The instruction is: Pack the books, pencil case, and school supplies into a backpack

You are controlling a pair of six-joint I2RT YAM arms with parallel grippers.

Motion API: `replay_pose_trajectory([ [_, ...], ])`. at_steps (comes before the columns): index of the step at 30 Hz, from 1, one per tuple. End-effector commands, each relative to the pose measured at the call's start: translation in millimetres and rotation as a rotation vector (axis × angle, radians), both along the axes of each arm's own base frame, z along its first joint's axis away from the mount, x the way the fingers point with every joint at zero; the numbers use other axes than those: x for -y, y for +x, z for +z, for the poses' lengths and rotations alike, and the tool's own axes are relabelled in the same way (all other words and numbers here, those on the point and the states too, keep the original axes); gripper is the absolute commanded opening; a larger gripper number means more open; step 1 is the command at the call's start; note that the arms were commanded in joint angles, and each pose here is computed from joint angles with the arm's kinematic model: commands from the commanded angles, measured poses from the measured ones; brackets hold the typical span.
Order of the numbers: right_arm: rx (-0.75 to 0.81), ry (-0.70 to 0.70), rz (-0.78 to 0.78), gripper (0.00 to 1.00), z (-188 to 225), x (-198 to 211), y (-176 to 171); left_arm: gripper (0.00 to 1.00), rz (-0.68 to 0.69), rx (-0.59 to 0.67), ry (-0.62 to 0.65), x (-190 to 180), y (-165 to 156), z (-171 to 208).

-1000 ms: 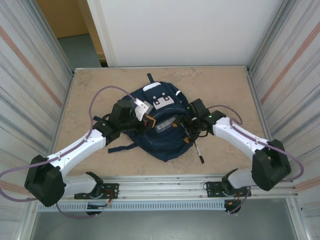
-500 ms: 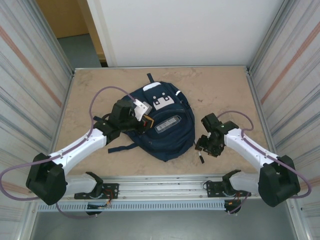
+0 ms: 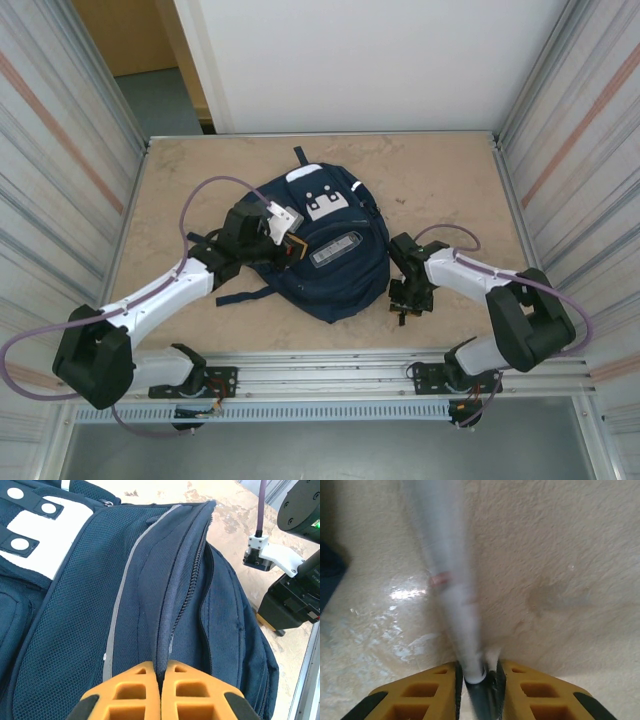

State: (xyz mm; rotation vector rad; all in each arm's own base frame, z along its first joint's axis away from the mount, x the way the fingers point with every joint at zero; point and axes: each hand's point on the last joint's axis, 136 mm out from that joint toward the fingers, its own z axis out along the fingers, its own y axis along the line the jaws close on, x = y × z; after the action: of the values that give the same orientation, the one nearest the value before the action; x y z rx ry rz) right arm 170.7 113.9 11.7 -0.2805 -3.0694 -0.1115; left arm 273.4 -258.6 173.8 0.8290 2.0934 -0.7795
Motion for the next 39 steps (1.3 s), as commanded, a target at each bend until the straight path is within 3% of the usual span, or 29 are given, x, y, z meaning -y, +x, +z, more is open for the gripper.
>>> replay_pose_trajectory([
  [1,0.054,-0.023,0.042,0.23,-3,-2,13,0.0,0.017,0.022,-0.027,-4,3,7],
  [9,0.11,-0.016,-0.058,0.08,18,5,15,0.0,0.025,0.034,-0.015,-9,-1,8],
  [13,0.177,0.08,-0.136,0.04,44,-7,15,0.0,0.028,0.043,-0.03,-9,1,14],
  [19,0.191,0.356,-0.221,0.06,91,-63,16,0.0,0.0,0.043,-0.085,0,1,23],
  [23,0.149,0.553,-0.277,0.07,114,-121,34,0.0,-0.019,0.016,-0.097,3,-2,23],
  [26,0.157,0.623,-0.298,0.07,125,-159,51,0.0,-0.036,0.001,-0.119,7,-5,25],
  [28,0.183,0.617,-0.317,0.08,124,-173,64,0.0,-0.036,-0.018,-0.13,8,-6,23],
  [33,0.094,0.558,-0.52,0.09,76,-177,89,0.0,-0.011,-0.027,-0.169,8,-7,26],
  [39,0.077,0.552,-0.526,0.19,72,-197,106,0.0,-0.001,-0.002,-0.162,1,-12,31],
])
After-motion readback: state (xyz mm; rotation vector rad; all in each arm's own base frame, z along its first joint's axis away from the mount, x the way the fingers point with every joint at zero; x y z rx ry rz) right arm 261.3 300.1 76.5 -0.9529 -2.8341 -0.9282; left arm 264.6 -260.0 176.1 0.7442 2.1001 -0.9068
